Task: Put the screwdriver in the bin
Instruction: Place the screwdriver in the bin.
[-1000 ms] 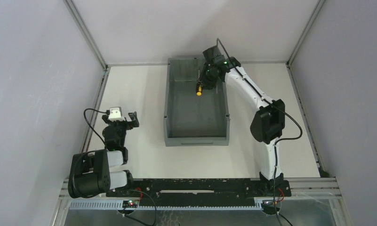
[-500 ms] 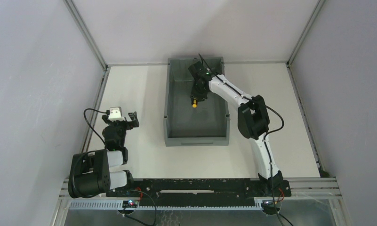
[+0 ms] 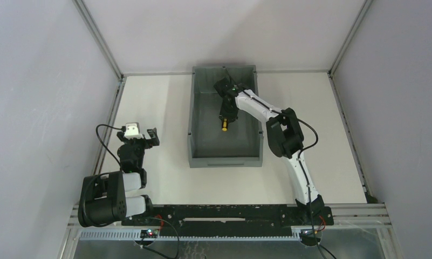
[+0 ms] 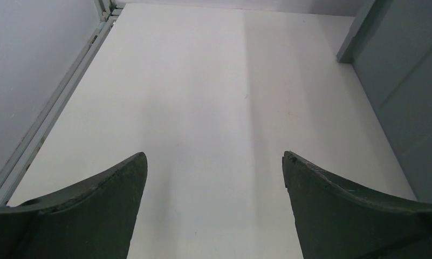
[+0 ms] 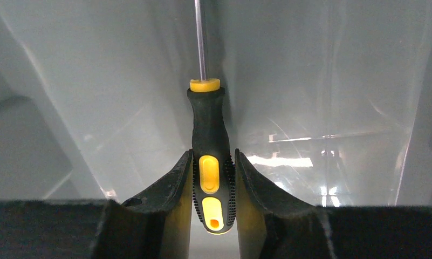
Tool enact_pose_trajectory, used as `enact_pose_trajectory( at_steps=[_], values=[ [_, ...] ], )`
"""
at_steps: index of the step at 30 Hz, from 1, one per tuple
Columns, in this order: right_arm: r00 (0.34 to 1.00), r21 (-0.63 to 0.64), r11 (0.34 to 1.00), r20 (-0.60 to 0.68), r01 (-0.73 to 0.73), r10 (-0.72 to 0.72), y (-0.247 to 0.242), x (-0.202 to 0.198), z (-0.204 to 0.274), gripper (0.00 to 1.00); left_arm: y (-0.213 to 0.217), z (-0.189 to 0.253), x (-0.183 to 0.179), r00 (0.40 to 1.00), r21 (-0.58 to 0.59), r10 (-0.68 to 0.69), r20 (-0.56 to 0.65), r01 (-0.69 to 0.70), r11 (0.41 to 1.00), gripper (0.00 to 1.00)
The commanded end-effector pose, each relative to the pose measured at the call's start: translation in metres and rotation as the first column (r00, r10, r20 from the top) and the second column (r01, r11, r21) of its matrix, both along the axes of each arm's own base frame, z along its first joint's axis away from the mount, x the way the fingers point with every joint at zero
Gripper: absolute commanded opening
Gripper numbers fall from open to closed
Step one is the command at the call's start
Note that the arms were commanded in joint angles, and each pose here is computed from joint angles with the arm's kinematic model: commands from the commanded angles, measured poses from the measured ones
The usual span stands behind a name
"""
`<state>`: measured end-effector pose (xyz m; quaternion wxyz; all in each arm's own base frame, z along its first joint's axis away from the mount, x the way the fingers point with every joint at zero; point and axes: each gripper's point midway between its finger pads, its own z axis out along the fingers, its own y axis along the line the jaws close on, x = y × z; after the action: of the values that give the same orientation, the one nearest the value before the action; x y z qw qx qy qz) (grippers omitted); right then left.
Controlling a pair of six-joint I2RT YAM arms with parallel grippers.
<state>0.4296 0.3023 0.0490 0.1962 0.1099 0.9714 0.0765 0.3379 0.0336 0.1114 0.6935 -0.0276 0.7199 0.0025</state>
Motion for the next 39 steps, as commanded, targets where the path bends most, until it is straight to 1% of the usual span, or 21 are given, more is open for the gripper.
enact_pose_trajectory(
  at_steps=[1, 8, 14, 18, 24, 25, 28, 33, 39],
  values=[
    [1.000, -0.026, 1.000, -0.014, -0.017, 0.016, 0.001, -0.005, -0.014, 0.00, 0.001, 0.030, 0.011, 0.996, 0.004, 0.002, 0.091, -0.002, 1.000, 1.00],
    [0.998, -0.042, 0.998, -0.041, -0.043, 0.042, 0.000, -0.011, -0.022, 0.00, 0.002, 0.030, 0.011, 0.996, 0.003, 0.004, 0.091, -0.004, 1.000, 1.00],
    [0.997, -0.024, 0.997, -0.030, -0.067, 0.066, 0.005, -0.012, -0.012, 0.24, 0.001, 0.030, 0.011, 0.996, 0.002, 0.002, 0.091, -0.003, 1.000, 1.00],
    [0.997, -0.007, 0.997, 0.012, -0.073, 0.073, 0.007, -0.007, 0.009, 0.37, 0.001, 0.030, 0.011, 0.996, 0.003, 0.003, 0.091, -0.003, 1.000, 1.00],
    [0.992, 0.031, 0.995, 0.090, -0.092, 0.089, 0.011, 0.000, 0.051, 0.50, 0.001, 0.030, 0.011, 0.996, 0.003, 0.003, 0.091, -0.003, 1.000, 1.00],
    [0.990, 0.039, 0.995, 0.105, -0.097, 0.092, 0.012, 0.000, 0.060, 0.55, 0.001, 0.030, 0.011, 0.996, 0.004, 0.002, 0.092, -0.003, 1.000, 1.00],
    [0.985, 0.058, 0.993, 0.144, -0.103, 0.094, 0.013, 0.003, 0.084, 0.62, 0.001, 0.030, 0.011, 0.996, 0.004, 0.002, 0.091, -0.002, 1.000, 1.00],
    [0.968, 0.096, 0.988, 0.230, -0.122, 0.097, 0.015, 0.006, 0.133, 0.66, 0.001, 0.030, 0.011, 0.996, 0.003, 0.003, 0.090, -0.003, 1.000, 1.00],
    [0.925, 0.124, 0.979, 0.365, -0.162, 0.107, 0.012, 0.009, 0.203, 0.69, 0.001, 0.030, 0.011, 0.996, 0.004, 0.002, 0.092, -0.002, 1.000, 1.00]
  ],
)
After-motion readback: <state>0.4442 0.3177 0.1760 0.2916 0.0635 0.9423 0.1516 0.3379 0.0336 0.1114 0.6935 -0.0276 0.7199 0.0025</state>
